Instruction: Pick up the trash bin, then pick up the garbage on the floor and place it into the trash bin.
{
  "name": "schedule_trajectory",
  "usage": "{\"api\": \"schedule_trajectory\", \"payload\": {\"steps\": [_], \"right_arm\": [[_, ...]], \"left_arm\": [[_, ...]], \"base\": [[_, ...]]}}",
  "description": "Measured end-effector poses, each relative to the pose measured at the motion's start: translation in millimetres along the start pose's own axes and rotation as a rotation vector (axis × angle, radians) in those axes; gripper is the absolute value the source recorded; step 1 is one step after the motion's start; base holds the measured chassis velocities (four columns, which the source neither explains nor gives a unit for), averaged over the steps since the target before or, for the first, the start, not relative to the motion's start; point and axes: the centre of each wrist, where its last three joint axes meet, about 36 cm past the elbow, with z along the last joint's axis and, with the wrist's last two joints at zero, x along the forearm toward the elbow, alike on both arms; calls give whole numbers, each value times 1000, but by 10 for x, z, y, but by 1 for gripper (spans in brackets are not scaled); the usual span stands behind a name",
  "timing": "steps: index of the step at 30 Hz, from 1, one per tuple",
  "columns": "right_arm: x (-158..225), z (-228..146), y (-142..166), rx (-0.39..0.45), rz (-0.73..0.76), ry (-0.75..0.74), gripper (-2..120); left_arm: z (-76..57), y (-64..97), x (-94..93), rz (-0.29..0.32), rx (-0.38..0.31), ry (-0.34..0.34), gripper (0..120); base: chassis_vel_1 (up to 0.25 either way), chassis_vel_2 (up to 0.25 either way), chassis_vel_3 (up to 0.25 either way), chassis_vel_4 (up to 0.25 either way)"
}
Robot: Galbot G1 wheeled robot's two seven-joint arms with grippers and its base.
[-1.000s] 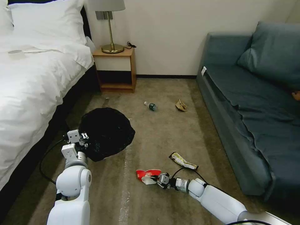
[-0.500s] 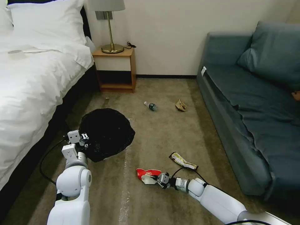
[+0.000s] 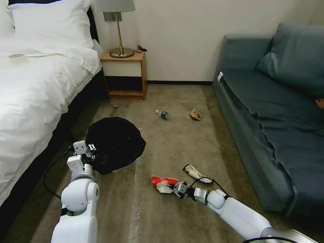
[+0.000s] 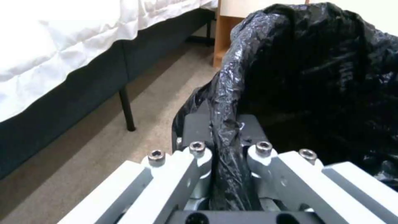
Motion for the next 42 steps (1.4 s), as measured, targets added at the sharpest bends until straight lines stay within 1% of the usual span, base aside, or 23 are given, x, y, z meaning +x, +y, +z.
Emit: {"api": "schedule_trajectory", "payload": {"steps": [7,8,10,12,16,18,23,24,26,30,31,32,34,36,38,42], "right_arm": [[261,11,-41,-11,51,-4,0],[371,27,-24,-18,73,-3,0],[432,39,-11,-22,84,-2,0],[612,64,49,-38,113,0,0],[751,69,73,-45,142,-3,0],[926,19,54,-51,185,-22,0],[1072,-97,-34,-44,229,-57,0],[1072,-97,-34,-44,229,-57,0],[1130,-214,-99,-39,259,-91,0],[1139,-275,-115,-34,270,-107,0],[1143,-314,-121,-30,279,-118,0],[1143,-314,-121,-30,279,-118,0],[1124,-367,-110,-29,288,-134,0],[1109,-408,-114,-26,289,-144,0],[1085,-479,-124,-21,290,-161,0],[1060,-577,-140,-20,301,-182,0]], "left_arm": [[3,20,-2,2,-12,2,5],[-6,25,-3,1,-12,1,5],[-9,27,-3,1,-11,2,5],[2,30,3,1,-10,4,5],[24,27,8,3,-11,8,5],[43,26,4,2,-6,8,5],[80,17,4,4,-6,13,5],[80,17,4,4,-6,13,5],[86,-7,4,10,-6,13,5],[93,-26,5,17,-6,15,5],[120,-26,3,19,-1,20,5],[120,-26,3,19,-1,20,5],[195,-19,3,17,4,33,5],[220,-18,5,19,4,36,5],[237,-12,2,20,5,37,5],[228,3,-8,18,5,34,5]], "base": [[0,0,0,0],[0,0,0,0],[0,0,0,0],[0,0,0,0],[0,0,0,0],[0,0,0,0],[0,0,0,0],[0,0,0,0],[0,0,0,0],[0,0,0,0],[0,0,0,0],[0,0,0,0],[0,0,0,0],[0,0,0,0],[0,0,0,0],[0,0,0,0]]}}
